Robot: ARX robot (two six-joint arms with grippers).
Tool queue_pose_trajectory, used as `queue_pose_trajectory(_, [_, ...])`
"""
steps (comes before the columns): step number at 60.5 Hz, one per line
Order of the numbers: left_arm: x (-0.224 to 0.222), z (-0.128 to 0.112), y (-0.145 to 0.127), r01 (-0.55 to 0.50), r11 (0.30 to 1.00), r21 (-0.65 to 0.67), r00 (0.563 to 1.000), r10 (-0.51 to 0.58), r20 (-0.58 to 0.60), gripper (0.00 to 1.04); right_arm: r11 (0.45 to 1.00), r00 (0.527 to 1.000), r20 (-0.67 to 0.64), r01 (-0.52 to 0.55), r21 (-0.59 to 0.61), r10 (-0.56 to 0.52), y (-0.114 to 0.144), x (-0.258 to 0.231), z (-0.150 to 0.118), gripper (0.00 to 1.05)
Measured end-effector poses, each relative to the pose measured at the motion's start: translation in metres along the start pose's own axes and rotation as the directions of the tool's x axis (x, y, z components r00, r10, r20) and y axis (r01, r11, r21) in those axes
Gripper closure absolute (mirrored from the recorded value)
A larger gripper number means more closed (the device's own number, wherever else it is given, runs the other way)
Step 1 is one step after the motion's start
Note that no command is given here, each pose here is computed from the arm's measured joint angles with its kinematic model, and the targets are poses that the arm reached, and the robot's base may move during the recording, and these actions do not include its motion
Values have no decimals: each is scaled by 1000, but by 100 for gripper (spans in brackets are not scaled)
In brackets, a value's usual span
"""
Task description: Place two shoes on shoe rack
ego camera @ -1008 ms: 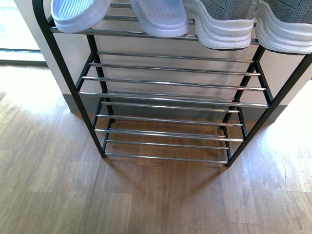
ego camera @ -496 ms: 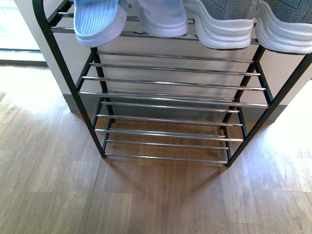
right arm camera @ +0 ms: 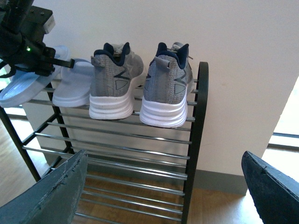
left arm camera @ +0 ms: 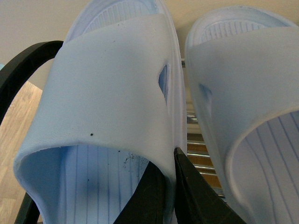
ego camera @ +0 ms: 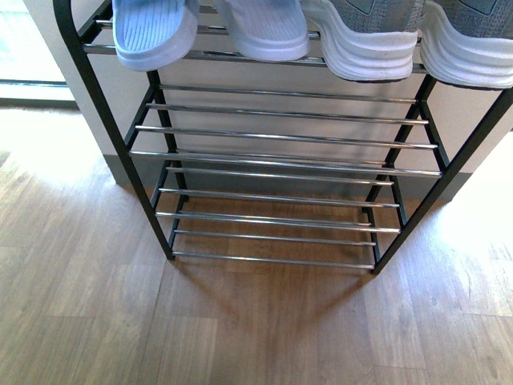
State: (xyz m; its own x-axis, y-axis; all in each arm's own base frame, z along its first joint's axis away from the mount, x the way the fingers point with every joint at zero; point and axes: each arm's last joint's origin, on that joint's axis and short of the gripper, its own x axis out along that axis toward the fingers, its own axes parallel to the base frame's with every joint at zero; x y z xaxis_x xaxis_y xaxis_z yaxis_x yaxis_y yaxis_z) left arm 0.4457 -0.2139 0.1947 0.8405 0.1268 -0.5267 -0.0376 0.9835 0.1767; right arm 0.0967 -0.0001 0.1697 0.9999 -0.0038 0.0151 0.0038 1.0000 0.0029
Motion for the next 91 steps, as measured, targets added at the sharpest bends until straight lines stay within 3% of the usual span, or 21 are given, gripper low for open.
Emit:
queue_pose_trajectory(13, [3, -1, -2, -7, 1000, 4, 1000, 7, -16, 102, 1000, 1000, 0, 0, 0, 0, 0, 0, 0, 9])
queue_pose_trajectory(16, [3, -3, -2, -9, 1000, 2, 1000, 9, -21, 90, 1000, 1000, 0, 0, 0, 0, 0, 0, 0, 9])
queue_pose_trajectory(35, [-10, -7, 1, 22, 999, -30, 1000, -22, -18, 42, 1000, 1000, 0, 0, 0, 0, 0, 0, 0, 9])
queue_pose_trajectory(45, [-46, -4, 6, 54, 997, -46, 998, -52, 43, 8, 1000, 1000, 0, 0, 0, 0, 0, 0, 0, 9])
queue_pose_trajectory(54, [-71, -4, 9, 77, 995, -56, 994, -72, 87, 9, 1000, 1000, 0, 0, 0, 0, 0, 0, 0, 9])
queue_pose_trajectory(66, [-105, -19, 32, 47, 994, -102, 990, -32, 139, 9, 1000, 1000, 0, 0, 0, 0, 0, 0, 0, 9])
queue_pose_trajectory(78, [-169, -25, 60, 20, 990, -142, 953, 24, 302, 9, 1000, 1000, 0, 0, 0, 0, 0, 0, 0, 9])
queue_pose_trajectory(91, [-210, -62, 112, -77, 974, -215, 919, 153, 364, 9, 1000, 1000, 0, 0, 0, 0, 0, 0, 0, 9])
